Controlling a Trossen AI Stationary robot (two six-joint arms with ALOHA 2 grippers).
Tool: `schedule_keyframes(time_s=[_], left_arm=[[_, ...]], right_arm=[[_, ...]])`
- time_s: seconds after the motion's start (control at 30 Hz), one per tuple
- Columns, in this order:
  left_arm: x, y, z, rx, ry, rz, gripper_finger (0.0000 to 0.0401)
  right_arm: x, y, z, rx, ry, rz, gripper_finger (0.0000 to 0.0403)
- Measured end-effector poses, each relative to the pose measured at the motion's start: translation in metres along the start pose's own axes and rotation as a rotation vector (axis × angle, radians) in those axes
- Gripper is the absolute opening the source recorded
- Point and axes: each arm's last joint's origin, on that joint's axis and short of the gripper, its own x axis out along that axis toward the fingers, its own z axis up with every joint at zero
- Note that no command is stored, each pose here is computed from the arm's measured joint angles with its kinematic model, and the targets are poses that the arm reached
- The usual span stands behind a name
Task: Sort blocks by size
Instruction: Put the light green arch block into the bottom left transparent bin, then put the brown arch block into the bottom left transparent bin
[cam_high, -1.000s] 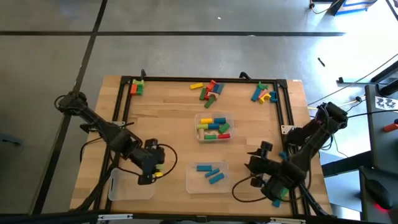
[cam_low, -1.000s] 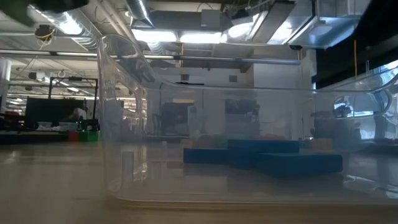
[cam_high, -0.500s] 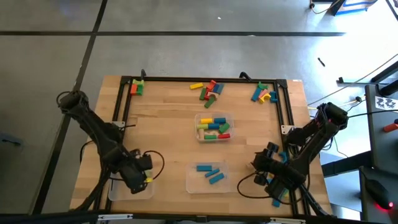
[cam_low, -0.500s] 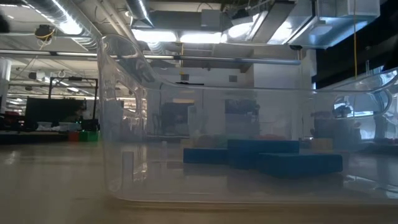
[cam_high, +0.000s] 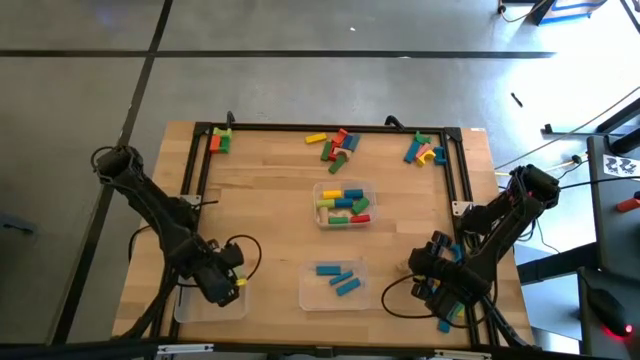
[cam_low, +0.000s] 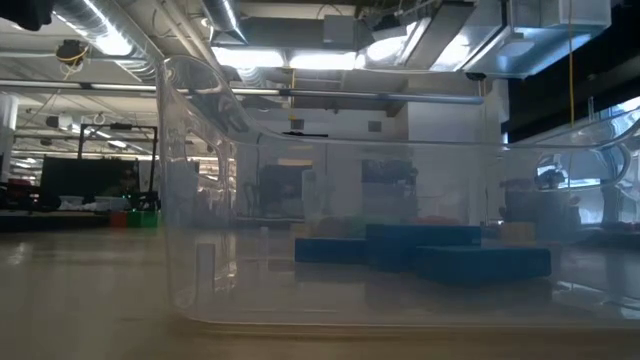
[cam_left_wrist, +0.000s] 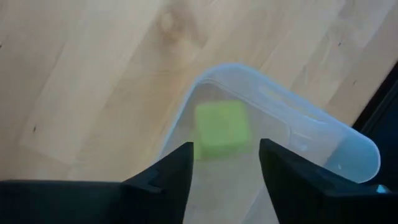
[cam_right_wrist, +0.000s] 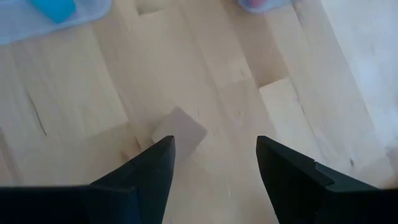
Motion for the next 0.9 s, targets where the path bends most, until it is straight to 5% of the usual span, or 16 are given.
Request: schedule_keyframes(time_s=[0.27,0.47,0.73,0.9], left_arm=[[-0.011,-0.003,0.008,0.050,-0.022,-0.076,0.0210],[-0.033,-0.016,0.029,0.140,-0.259,-0.236,0.0208],[-0.033,-0.030,0.050,0.242,-0.452,-0.310,0.0210],[-0.028,-0.031,0.053,0.237,-0.451,-0.287,0.0210]], right_arm=[[0.000,0.003,0.000,0.016,0.016,0.029,0.0225],[0.000,0.007,0.001,0.040,0.015,0.073,0.0225],[0.015,0.004,-0.009,0.339,0.052,0.048,0.0225],[0.032,0.005,-0.018,0.380,0.048,0.091,0.0225]])
